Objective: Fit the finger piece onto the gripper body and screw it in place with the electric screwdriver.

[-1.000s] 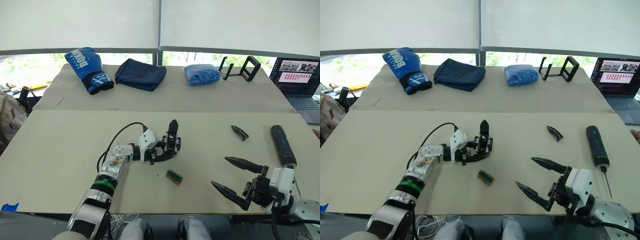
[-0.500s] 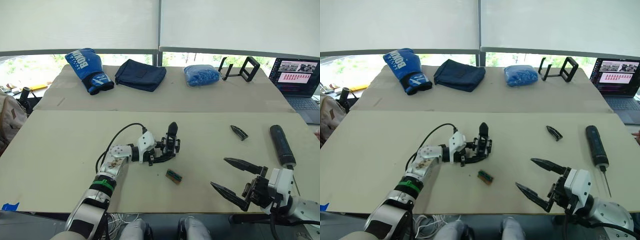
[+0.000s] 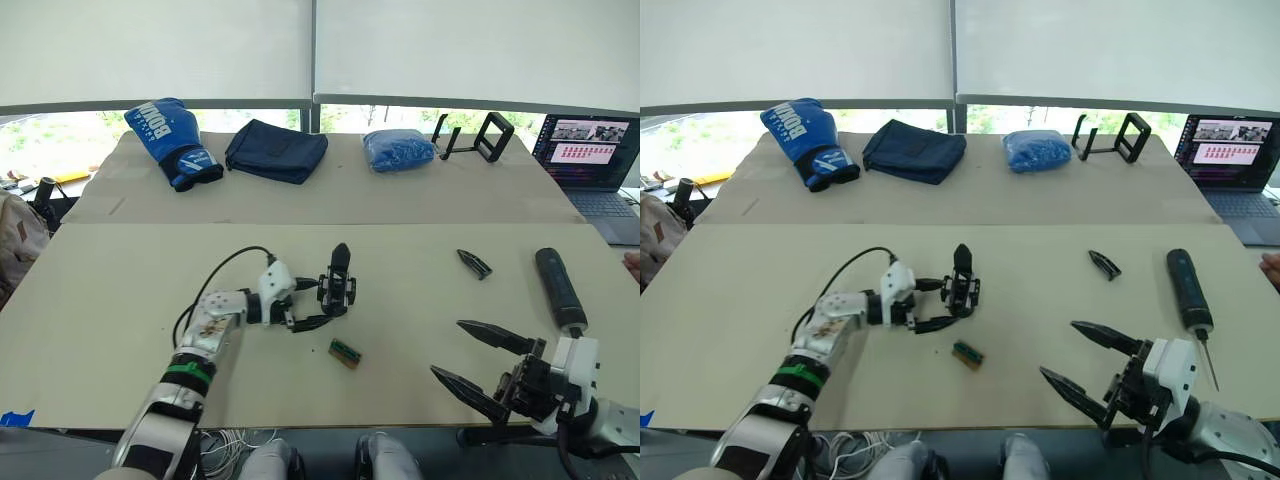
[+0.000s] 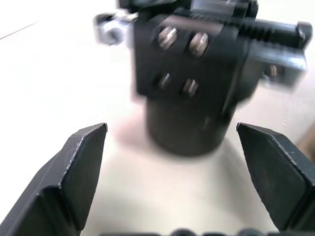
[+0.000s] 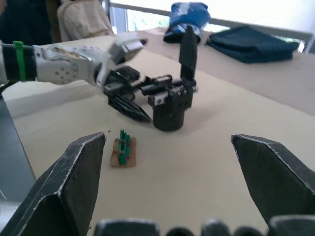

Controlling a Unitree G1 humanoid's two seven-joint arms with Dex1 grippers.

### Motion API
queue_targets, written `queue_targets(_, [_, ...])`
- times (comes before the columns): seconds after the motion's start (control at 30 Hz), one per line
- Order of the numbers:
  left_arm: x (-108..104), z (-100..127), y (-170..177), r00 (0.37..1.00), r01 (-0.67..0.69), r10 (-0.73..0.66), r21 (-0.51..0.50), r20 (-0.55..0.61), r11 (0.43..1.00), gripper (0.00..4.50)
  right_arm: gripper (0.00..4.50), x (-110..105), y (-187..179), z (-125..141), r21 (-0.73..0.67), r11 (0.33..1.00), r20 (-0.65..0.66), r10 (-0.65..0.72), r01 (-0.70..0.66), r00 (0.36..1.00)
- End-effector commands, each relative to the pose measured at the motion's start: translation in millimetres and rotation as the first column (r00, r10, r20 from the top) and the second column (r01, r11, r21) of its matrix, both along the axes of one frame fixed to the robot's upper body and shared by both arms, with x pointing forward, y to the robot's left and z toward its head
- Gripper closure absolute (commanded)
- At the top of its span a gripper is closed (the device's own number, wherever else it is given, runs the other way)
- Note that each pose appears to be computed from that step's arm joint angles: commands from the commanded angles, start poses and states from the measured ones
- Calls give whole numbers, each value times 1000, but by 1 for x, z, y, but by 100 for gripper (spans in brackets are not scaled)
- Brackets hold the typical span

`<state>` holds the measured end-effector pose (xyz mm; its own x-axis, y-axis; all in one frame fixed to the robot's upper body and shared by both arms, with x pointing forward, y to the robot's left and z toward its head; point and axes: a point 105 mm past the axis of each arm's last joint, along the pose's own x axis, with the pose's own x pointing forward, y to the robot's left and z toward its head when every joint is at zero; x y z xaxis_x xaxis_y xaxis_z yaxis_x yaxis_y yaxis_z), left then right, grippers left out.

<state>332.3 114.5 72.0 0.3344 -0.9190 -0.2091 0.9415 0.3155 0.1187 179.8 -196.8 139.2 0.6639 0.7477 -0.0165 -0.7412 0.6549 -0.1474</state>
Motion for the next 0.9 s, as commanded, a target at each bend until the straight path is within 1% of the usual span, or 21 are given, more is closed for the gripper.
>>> queue_targets(0.03, [-15,13,43,999,-35,35,-50,6,998,6,0,-13,-15,2,-19,996,4,-83,83,997])
queue_targets(0.1, [-19,27,52,998,-55,57,-94,18,994,6,0,-18,-21,-5,-38,991,-12,-129,129,992])
queue_targets(0.13, [-24,34,54,999,-44,47,-115,22,992,6,0,-18,-23,-6,-38,987,-11,-155,154,988])
queue_targets(0.23, [-40,50,55,999,-1,7,-147,40,989,6,0,-13,-30,-16,-97,961,-35,-264,260,964])
queue_targets(0.33, [-50,61,54,999,23,-15,-156,51,988,6,0,-3,-27,-7,-79,960,-4,-271,270,963])
queue_targets(0.43, [-55,71,53,998,33,-23,-158,64,987,6,0,16,-30,13,-82,958,46,-272,275,961])
queue_targets(0.5, [-55,80,51,996,35,-21,-172,83,984,6,0,40,-45,14,-202,929,-31,-322,309,946])
queue_targets(0.53, [-56,84,50,996,38,-22,-179,91,983,6,0,52,-52,20,-235,916,-53,-347,326,937])
queue_targets(0.57, [-56,87,48,995,43,-25,-184,98,982,6,0,61,-57,26,-260,906,-64,-362,335,930])
queue_targets(0.63, [-59,92,45,994,60,-41,-195,97,979,6,0,74,-59,41,-276,909,-77,-344,312,936])
queue_targets(0.67, [-59,94,42,994,66,-47,-198,99,978,6,0,81,-63,44,-304,900,-107,-359,313,927])
queue_targets(0.73, [-61,97,38,992,81,-60,-204,107,976,6,0,95,-73,44,-397,864,-176,-402,309,899])
queue_targets(0.8, [-61,99,33,991,89,-66,-215,114,973,6,0,106,-80,45,-448,843,-229,-429,296,874])
queue_targets(0.9, [-62,102,27,988,102,-72,-230,134,968,6,0,118,-91,40,-545,799,-311,-474,255,824])
